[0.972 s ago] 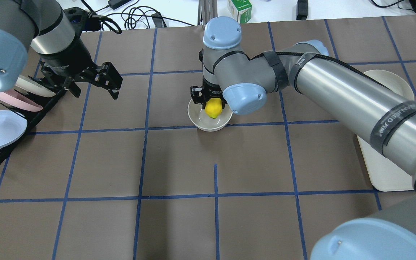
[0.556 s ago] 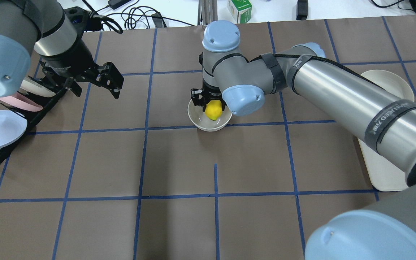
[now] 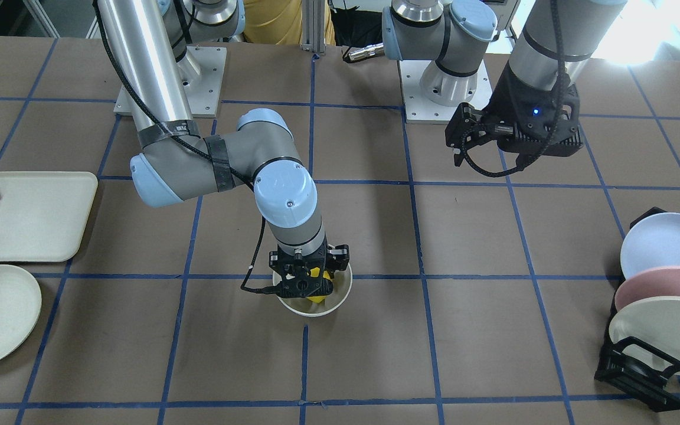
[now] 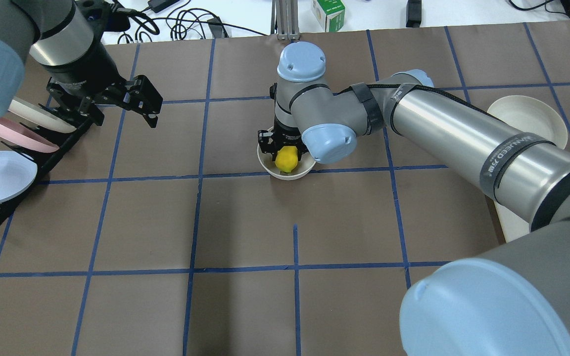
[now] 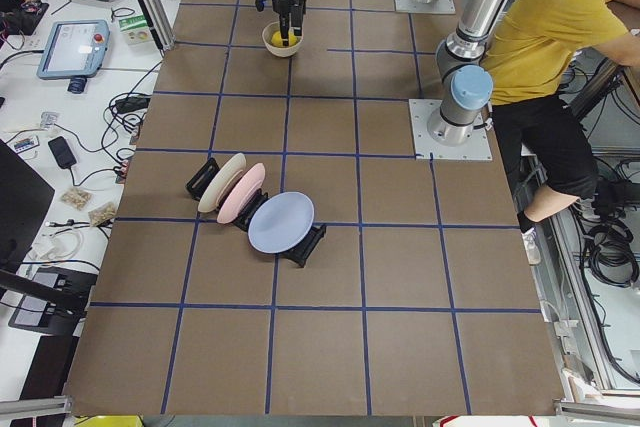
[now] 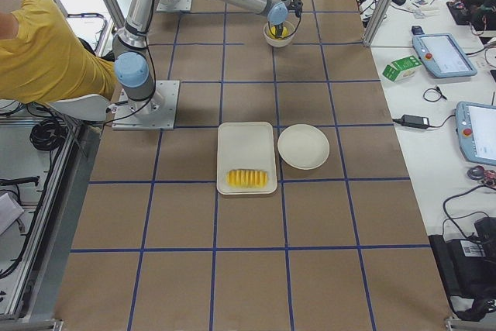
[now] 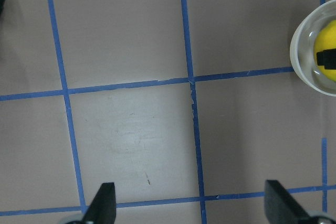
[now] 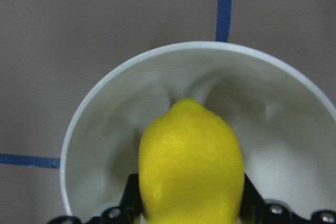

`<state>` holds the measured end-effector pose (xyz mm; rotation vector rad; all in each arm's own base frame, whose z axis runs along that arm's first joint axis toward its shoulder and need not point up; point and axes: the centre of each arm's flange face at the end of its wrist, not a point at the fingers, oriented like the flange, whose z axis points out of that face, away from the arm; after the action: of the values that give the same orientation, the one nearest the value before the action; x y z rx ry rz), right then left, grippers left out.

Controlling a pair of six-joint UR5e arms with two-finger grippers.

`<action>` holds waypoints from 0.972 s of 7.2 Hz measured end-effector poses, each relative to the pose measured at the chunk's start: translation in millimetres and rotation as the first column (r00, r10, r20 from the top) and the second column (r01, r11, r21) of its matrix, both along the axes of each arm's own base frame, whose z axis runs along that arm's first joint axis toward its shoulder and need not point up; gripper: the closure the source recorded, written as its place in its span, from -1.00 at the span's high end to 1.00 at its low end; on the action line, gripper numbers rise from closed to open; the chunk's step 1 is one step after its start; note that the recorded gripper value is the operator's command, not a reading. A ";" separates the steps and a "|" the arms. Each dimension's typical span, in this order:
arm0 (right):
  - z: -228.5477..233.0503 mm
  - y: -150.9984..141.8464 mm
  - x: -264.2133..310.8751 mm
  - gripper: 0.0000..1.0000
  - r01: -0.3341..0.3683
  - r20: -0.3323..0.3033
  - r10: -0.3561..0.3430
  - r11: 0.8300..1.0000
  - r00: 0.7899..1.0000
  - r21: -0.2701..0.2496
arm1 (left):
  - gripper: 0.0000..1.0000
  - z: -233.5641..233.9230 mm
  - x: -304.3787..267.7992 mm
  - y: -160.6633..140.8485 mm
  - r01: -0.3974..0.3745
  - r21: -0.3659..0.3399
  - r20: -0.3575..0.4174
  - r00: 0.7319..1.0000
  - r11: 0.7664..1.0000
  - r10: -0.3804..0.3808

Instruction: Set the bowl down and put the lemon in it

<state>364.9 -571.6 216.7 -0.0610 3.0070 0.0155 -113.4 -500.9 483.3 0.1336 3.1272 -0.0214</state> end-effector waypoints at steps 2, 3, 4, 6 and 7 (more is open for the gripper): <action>-5.4 0.3 -0.6 0.94 0.002 -0.007 -0.002 1.000 1.000 0.004 | 1.00 0.8 -0.7 0.3 0.001 0.001 -0.014 1.000 1.000 -0.001; -3.8 -0.3 -1.6 1.00 0.003 -0.017 -0.003 1.000 1.000 -0.002 | 1.00 1.3 -1.1 0.5 0.003 0.001 -0.017 1.000 1.000 -0.003; -0.4 -1.5 -3.3 1.00 0.005 -0.032 -0.005 1.000 0.999 -0.013 | 1.00 1.6 -1.5 0.7 0.004 0.001 -0.020 1.000 1.000 -0.004; 13.9 -2.9 -8.3 1.00 0.009 -0.050 -0.011 0.999 0.999 -0.033 | 1.00 3.0 -1.8 1.6 0.006 -0.001 -0.019 1.000 1.000 -0.006; 35.2 0.6 -15.1 1.00 0.015 -0.054 -0.017 0.999 0.998 -0.036 | 1.00 3.6 -1.9 2.2 0.006 -0.002 -0.018 1.000 1.000 -0.006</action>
<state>349.7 -570.9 251.9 -0.0409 3.0625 -0.0386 -115.3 -498.7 486.9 0.1443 3.1449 -0.0264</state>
